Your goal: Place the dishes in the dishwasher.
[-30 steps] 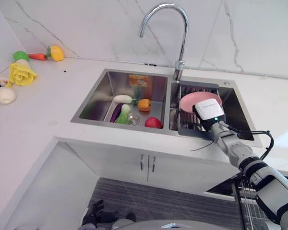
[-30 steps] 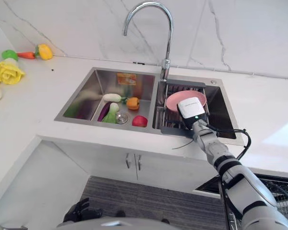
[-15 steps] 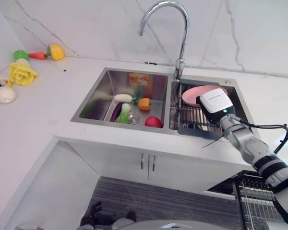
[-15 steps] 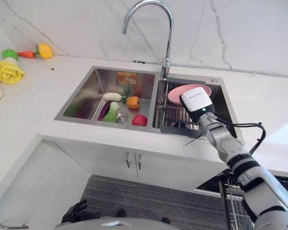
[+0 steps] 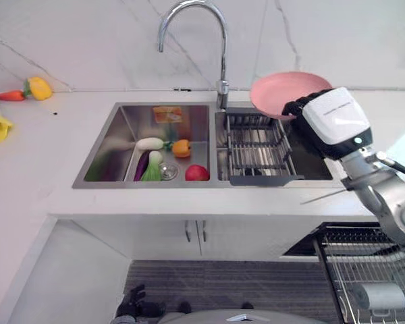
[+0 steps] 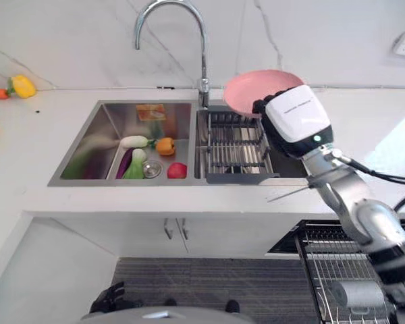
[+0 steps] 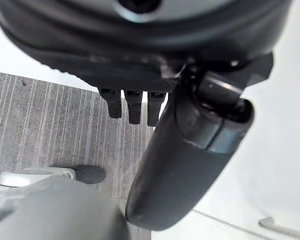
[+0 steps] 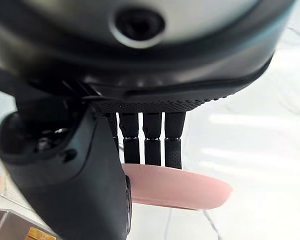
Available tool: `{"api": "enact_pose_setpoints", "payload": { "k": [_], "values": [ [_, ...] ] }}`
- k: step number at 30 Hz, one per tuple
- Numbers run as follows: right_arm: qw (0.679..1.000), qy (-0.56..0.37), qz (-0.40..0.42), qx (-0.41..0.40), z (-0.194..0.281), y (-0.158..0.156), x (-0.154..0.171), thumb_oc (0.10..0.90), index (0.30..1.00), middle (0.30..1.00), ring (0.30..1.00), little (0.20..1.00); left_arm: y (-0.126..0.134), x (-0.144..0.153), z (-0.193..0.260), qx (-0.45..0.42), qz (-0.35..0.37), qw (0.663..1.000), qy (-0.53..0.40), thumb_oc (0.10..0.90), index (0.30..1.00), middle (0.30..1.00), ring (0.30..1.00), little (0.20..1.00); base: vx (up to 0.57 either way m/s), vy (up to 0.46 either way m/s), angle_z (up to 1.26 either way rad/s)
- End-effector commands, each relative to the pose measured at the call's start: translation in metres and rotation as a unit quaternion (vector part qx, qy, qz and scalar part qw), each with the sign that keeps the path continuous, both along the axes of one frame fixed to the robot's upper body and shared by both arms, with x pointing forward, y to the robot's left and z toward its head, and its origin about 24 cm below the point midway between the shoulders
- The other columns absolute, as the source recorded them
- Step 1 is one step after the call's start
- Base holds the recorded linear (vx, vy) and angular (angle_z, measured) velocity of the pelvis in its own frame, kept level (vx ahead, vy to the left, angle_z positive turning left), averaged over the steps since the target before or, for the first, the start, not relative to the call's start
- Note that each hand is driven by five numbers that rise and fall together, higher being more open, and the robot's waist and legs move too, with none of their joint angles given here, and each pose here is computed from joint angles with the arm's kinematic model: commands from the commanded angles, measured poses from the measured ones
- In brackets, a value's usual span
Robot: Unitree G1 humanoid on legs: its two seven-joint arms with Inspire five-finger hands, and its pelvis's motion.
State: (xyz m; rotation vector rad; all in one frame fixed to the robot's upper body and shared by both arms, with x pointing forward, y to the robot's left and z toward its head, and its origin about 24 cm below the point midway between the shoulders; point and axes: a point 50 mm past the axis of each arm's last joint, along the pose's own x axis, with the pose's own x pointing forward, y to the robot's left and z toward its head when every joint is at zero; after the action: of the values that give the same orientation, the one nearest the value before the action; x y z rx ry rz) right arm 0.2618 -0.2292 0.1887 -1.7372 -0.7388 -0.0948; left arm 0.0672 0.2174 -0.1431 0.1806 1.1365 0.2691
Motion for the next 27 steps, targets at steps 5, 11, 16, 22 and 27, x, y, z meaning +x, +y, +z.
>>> {"api": "enact_pose_setpoints", "payload": {
  "k": [5, 11, 16, 22, 27],
  "values": [
    [0.988, -0.131, -0.08, 0.026, 0.066, -0.045, -0.034, 0.4, 0.3, 0.3, 0.3, 0.3, -0.003, 0.015, -0.002, 0.021, -0.039, 0.999, -0.008, 0.8, 0.9, 0.9, 0.9, 0.9, 0.01, -0.003, -0.13],
    [0.975, -0.127, -0.176, 0.057, 0.05, -0.089, -0.056, 0.4, 0.3, 0.3, 0.3, 0.3, -0.003, 0.021, -0.004, 0.027, -0.018, 0.999, -0.01, 0.8, 0.9, 0.9, 0.9, 0.9, 0.02, -0.009, -0.22],
    [0.964, -0.127, -0.22, 0.078, 0.037, -0.105, -0.072, 0.4, 0.3, 0.3, 0.3, 0.3, -0.005, 0.024, -0.005, 0.025, -0.002, 1.0, -0.01, 0.8, 0.9, 0.9, 0.9, 0.9, 0.04, -0.014, -0.29],
    [0.951, -0.118, -0.261, 0.117, 0.015, -0.117, -0.082, 0.4, 0.3, 0.3, 0.3, 0.3, -0.006, 0.027, -0.005, 0.025, 0.007, 1.0, -0.016, 0.8, 0.9, 0.9, 0.9, 0.9, 0.03, -0.01, -0.23],
    [0.942, -0.112, -0.277, 0.151, -0.008, -0.121, -0.088, 0.4, 0.3, 0.3, 0.3, 0.3, -0.006, 0.04, 0.0, 0.027, 0.012, 0.999, -0.042, 0.8, 0.9, 0.9, 0.9, 0.9, -0.02, -0.021, -0.11]
  ]
}}
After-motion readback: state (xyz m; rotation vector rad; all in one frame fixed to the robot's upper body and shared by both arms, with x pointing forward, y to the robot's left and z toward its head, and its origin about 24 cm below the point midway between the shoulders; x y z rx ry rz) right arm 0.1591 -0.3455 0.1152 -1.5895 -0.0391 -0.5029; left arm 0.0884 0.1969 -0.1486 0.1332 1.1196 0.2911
